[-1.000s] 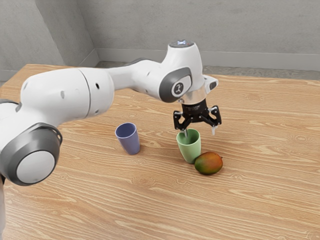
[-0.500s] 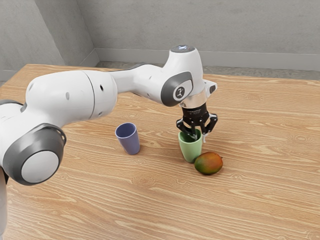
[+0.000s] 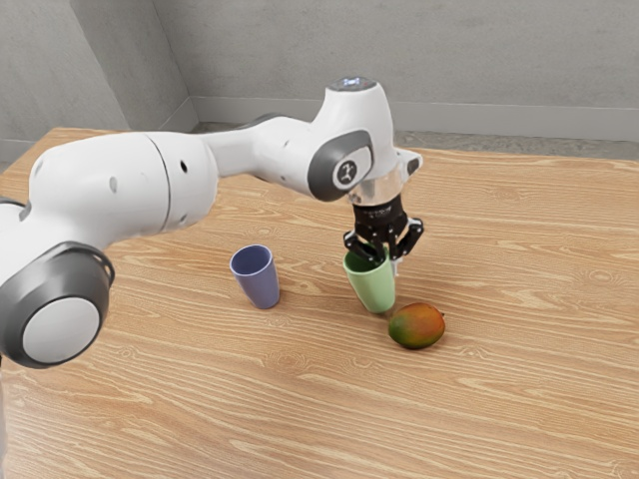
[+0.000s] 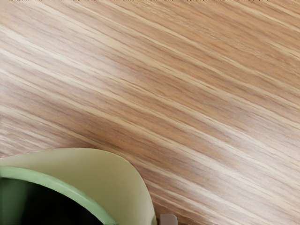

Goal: Place the right cup onto the left cup

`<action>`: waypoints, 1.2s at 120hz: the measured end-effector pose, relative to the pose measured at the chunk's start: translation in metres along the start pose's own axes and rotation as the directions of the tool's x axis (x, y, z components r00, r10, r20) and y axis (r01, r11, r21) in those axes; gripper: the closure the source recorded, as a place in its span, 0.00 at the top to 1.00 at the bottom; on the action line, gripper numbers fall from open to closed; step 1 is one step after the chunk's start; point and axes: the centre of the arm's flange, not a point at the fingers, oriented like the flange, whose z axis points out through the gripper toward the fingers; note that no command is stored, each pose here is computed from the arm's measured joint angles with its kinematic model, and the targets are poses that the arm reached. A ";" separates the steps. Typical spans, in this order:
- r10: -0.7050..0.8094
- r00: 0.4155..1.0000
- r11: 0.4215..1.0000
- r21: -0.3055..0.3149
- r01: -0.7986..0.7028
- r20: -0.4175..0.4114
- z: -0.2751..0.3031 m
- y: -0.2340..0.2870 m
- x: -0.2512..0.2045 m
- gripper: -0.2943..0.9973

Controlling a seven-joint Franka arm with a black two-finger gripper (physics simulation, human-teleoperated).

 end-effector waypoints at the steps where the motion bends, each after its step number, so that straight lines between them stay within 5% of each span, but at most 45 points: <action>1: -0.003 1.000 1.000 -0.001 0.003 0.000 -0.002 -0.002 0.001 0.17; 44: -0.156 0.985 0.987 0.015 0.158 -0.079 -0.110 -0.144 0.030 0.17; 144: -0.234 0.971 0.968 0.083 0.237 -0.046 -0.082 -0.183 0.050 0.17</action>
